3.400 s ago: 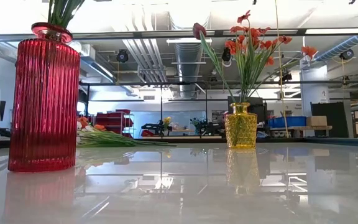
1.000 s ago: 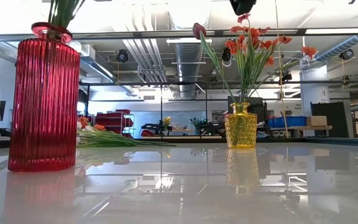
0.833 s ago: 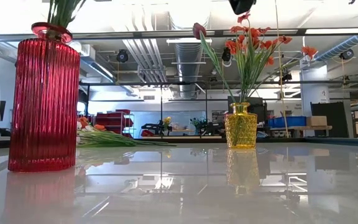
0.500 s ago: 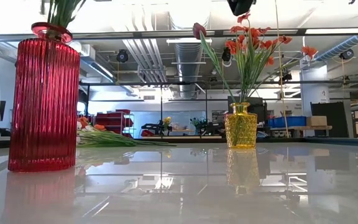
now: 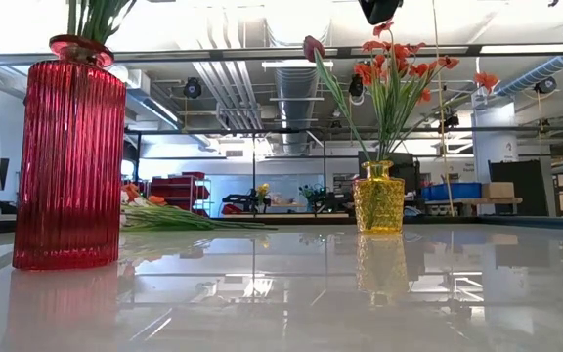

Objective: Sort flowers into vase by color
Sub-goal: Put the white flower into the red vase

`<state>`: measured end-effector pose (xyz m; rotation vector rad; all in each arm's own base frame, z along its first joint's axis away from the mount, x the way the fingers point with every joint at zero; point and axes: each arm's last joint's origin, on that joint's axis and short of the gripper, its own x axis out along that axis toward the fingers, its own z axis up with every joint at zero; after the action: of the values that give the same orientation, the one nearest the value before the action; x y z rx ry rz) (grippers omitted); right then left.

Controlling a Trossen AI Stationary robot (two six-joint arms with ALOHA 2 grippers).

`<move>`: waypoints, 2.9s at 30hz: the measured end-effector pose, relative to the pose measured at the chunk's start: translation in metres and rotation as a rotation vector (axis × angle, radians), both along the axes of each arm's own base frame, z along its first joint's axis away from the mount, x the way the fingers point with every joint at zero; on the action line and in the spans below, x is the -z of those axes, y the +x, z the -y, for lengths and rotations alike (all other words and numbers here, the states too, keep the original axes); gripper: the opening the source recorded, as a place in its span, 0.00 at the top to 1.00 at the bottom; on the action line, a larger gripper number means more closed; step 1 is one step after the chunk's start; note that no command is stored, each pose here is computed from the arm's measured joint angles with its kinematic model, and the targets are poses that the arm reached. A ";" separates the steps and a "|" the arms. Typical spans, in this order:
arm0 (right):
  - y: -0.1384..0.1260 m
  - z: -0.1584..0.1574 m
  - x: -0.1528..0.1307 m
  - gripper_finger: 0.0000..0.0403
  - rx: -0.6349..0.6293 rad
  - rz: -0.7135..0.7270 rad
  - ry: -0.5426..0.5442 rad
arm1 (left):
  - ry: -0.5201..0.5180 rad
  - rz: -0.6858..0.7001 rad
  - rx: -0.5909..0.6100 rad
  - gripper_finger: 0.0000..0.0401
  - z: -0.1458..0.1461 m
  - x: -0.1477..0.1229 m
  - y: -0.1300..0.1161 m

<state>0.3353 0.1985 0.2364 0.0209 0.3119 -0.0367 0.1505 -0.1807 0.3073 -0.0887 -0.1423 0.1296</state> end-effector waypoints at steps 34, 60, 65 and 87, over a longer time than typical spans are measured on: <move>0.043 0.020 0.057 0.38 0.056 0.015 0.151 | 0.066 -0.112 0.002 1.00 0.005 0.025 0.010; 0.098 0.016 0.114 0.18 0.042 0.170 0.030 | 0.062 -0.132 0.008 1.00 0.006 0.032 0.012; 0.104 0.022 0.110 0.18 0.054 0.166 0.033 | 0.059 -0.134 0.009 1.00 0.006 0.033 0.012; 0.126 0.025 0.128 0.42 -0.019 0.164 0.061 | 0.071 -0.152 0.006 1.00 0.004 0.040 0.011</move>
<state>0.4616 0.1732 0.1084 0.0806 0.1487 -0.0069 0.1613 -0.1852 0.2671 -0.0087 0.0051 0.1244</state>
